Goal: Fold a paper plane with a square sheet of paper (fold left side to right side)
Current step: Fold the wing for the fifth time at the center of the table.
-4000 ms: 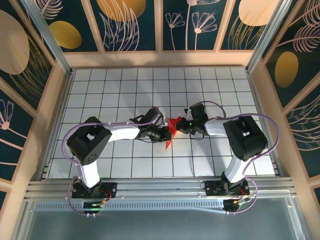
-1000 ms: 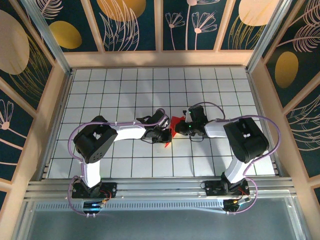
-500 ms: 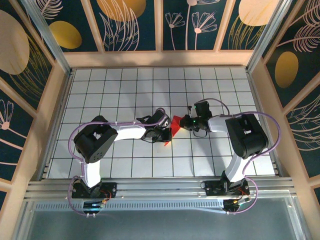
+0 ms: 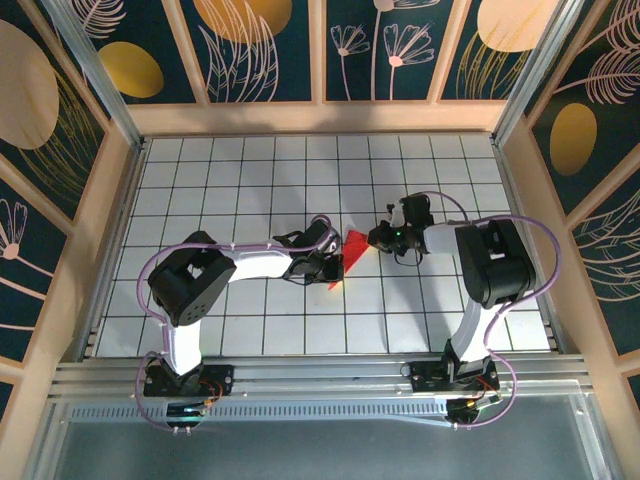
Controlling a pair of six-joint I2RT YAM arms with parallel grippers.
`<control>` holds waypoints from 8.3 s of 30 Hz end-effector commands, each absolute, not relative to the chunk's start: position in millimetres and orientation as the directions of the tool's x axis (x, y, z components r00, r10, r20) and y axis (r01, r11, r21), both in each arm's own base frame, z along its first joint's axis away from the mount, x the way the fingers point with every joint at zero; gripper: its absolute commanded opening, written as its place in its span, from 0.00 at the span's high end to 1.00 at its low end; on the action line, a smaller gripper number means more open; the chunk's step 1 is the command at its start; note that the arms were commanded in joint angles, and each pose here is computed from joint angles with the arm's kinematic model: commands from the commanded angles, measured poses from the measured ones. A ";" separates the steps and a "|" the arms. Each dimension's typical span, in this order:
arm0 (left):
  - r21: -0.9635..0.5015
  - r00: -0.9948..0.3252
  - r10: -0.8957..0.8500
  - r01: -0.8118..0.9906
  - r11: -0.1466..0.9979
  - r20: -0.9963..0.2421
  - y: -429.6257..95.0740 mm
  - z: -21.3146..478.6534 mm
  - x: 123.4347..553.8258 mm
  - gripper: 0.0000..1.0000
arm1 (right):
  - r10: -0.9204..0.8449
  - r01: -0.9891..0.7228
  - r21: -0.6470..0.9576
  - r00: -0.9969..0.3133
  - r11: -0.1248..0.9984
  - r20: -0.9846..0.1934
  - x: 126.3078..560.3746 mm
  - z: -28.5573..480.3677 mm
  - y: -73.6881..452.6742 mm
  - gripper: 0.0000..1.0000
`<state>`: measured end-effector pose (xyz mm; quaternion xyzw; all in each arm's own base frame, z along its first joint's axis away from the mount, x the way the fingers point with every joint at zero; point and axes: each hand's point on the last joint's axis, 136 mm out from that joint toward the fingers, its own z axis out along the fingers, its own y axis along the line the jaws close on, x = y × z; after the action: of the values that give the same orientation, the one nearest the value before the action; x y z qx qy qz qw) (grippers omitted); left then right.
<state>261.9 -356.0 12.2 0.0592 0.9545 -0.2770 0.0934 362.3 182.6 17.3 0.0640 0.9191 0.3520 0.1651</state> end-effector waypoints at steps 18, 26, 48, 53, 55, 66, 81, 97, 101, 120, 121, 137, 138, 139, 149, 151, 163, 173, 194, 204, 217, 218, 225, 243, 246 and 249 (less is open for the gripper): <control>-0.343 -0.995 0.083 0.096 0.934 -0.052 -308.3 -36.0 229.7 1.00 | 0.341 0.066 0.599 -0.869 0.798 -0.358 406.2 54.2 125.0 1.00; -0.347 -0.995 0.076 0.092 0.933 -0.060 -309.4 -34.0 231.6 1.00 | 0.284 -0.010 0.708 -0.912 0.706 -0.296 348.6 72.1 196.0 1.00; -0.510 -0.981 0.092 0.169 0.843 -0.172 -349.6 27.6 257.0 1.00 | 0.184 0.072 0.624 -0.976 0.778 -0.117 315.9 -12.3 213.3 1.00; -0.606 -0.977 0.088 0.189 0.772 -0.193 -363.7 52.4 263.9 1.00 | 0.186 0.080 0.611 -0.976 0.788 -0.112 309.9 -17.2 208.9 1.00; -0.638 -0.977 0.097 0.199 0.744 -0.191 -371.9 56.4 265.0 1.00 | 0.190 0.083 0.615 -0.976 0.784 -0.111 310.1 -17.3 209.4 1.00; -0.693 -0.979 0.139 0.204 0.692 -0.150 -386.3 49.1 257.8 1.00 | 0.194 0.093 0.603 -0.975 0.793 -0.104 308.9 -21.5 207.2 1.00; -0.648 -0.989 0.108 0.151 0.747 -0.106 -357.9 26.6 239.3 1.00 | 0.183 0.095 0.575 -0.978 0.813 -0.098 307.1 -27.0 203.0 1.00; -0.634 -0.993 0.101 0.118 0.764 -0.063 -347.6 8.2 228.2 1.00 | 0.178 0.095 0.556 -0.979 0.825 -0.096 307.3 -29.4 200.8 1.00; -0.640 -0.993 0.109 0.112 0.760 -0.044 -346.2 3.9 220.0 1.00 | 0.177 0.096 0.553 -0.980 0.828 -0.096 307.7 -30.1 200.4 1.00; -0.696 -0.993 0.093 0.119 0.708 -0.075 -350.7 34.1 198.8 1.00 | 0.166 0.092 0.541 -0.982 0.836 -0.089 307.0 -32.4 200.1 1.00; -0.700 -0.992 0.092 0.126 0.702 -0.087 -352.2 40.5 202.3 1.00 | 0.167 0.093 0.541 -0.982 0.836 -0.089 307.1 -32.3 200.0 1.00; -0.699 -0.980 0.104 0.194 0.688 -0.170 -375.3 50.3 265.6 1.00 | 0.159 0.087 0.544 -0.983 0.834 -0.087 305.1 -32.8 205.2 1.00; -0.698 -0.980 0.107 0.195 0.690 -0.168 -376.9 47.4 267.2 1.00 | 0.158 0.086 0.544 -0.984 0.834 -0.086 305.2 -32.9 205.6 1.00; -0.697 -0.980 0.108 0.195 0.690 -0.167 -379.2 45.1 269.3 1.00 | 0.158 0.087 0.544 -0.984 0.834 -0.085 304.7 -33.2 205.7 1.00; -0.677 -0.977 0.090 0.198 0.708 -0.192 -388.3 28.2 298.5 1.00 | 0.152 0.086 0.537 -0.985 0.839 -0.080 302.6 -35.2 205.5 1.00; -0.671 -0.977 0.089 0.198 0.715 -0.193 -389.4 24.8 302.5 1.00 | 0.153 0.087 0.536 -0.985 0.839 -0.081 302.9 -35.1 205.1 1.00; -0.627 -0.984 0.110 0.176 0.759 -0.143 -373.6 -2.0 286.5 1.00 | 0.151 0.090 0.517 -0.985 0.851 -0.077 304.2 -38.6 202.3 1.00; -0.621 -0.984 0.140 0.176 0.764 -0.106 -361.3 -6.6 245.2 1.00 | 0.151 0.096 0.504 -0.986 0.859 -0.069 305.1 -42.0 201.0 1.00; -0.579 -0.977 0.187 0.212 0.788 -0.103 -335.7 -9.0 211.5 1.00 | 0.149 0.102 0.490 -0.987 0.866 -0.059 304.1 -43.9 199.0 1.00; -0.569 -0.977 0.197 0.206 0.796 -0.078 -327.0 -15.8 195.3 1.00 | 0.151 0.106 0.489 -0.987 0.866 -0.052 303.2 -45.9 198.7 1.00; -0.561 -0.975 0.212 0.211 0.800 -0.064 -315.3 -12.8 177.2 1.00 | 0.146 0.102 0.492 -0.988 0.865 -0.052 304.0 -45.5 200.0 1.00; -0.562 -0.975 0.212 0.210 0.800 -0.063 -315.2 -12.5 176.7 1.00 | 0.146 0.102 0.492 -0.988 0.864 -0.050 303.7 -45.9 200.2 1.00; -0.573 -0.974 0.219 0.211 0.792 -0.057 -317.0 -10.7 168.8 1.00 | 0.143 0.100 0.494 -0.989 0.864 -0.049 303.7 -46.1 201.5 1.00; -0.683 -0.965 0.110 0.247 0.688 -0.238 -333.9 70.6 223.6 1.00 | 0.132 0.085 0.503 -0.990 0.860 -0.058 303.4 -42.1 206.6 1.00; -0.658 -0.960 0.120 0.261 0.706 -0.253 -342.3 65.4 240.7 1.00 | 0.131 0.083 0.505 -0.990 0.859 -0.059 303.9 -41.4 207.8 1.00; -0.634 -0.961 0.121 0.256 0.729 -0.250 -350.3 53.0 254.8 1.00 | 0.129 0.081 0.506 -0.990 0.859 -0.061 303.9 -40.0 209.0 1.00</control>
<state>248.0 -349.4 69.8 0.0978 0.9148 -0.3774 0.1053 336.9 235.9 14.2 0.0300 0.9278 0.3563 0.1067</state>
